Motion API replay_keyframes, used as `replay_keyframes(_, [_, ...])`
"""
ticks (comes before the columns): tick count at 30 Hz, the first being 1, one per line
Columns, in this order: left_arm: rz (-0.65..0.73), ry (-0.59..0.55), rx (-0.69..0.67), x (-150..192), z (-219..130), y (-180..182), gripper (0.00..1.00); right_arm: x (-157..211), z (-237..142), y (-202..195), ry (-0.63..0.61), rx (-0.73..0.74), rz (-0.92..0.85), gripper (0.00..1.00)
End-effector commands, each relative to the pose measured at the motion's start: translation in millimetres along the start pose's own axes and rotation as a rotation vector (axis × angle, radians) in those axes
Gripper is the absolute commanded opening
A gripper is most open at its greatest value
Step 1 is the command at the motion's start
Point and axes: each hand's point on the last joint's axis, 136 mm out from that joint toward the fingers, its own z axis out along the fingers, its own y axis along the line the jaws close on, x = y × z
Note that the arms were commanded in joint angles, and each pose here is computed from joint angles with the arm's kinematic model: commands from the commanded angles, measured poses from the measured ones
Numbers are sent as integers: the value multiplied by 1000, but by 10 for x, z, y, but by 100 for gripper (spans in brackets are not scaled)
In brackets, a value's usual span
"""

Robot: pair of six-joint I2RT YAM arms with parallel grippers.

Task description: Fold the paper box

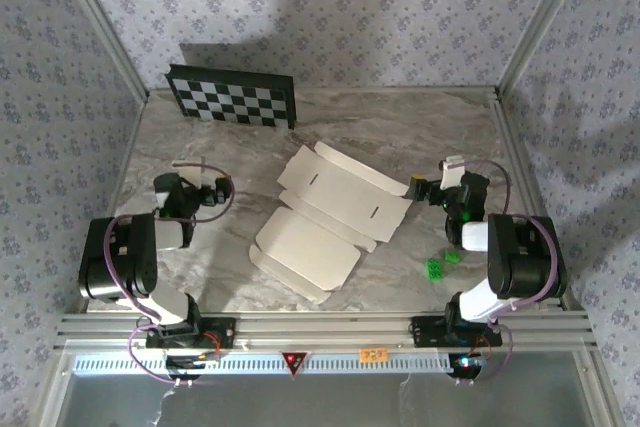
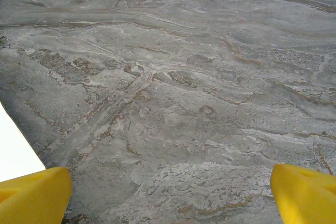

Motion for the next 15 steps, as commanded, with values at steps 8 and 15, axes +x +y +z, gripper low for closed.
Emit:
replay_keyframes(8, [26,-27,12,-47,-9,-52,100,18,-18,2,-6,-1,-14,99])
replay_keyframes(15, [26,-26,11,-44,-9,-48,100,21,-16,1,-5,-1,-12,99])
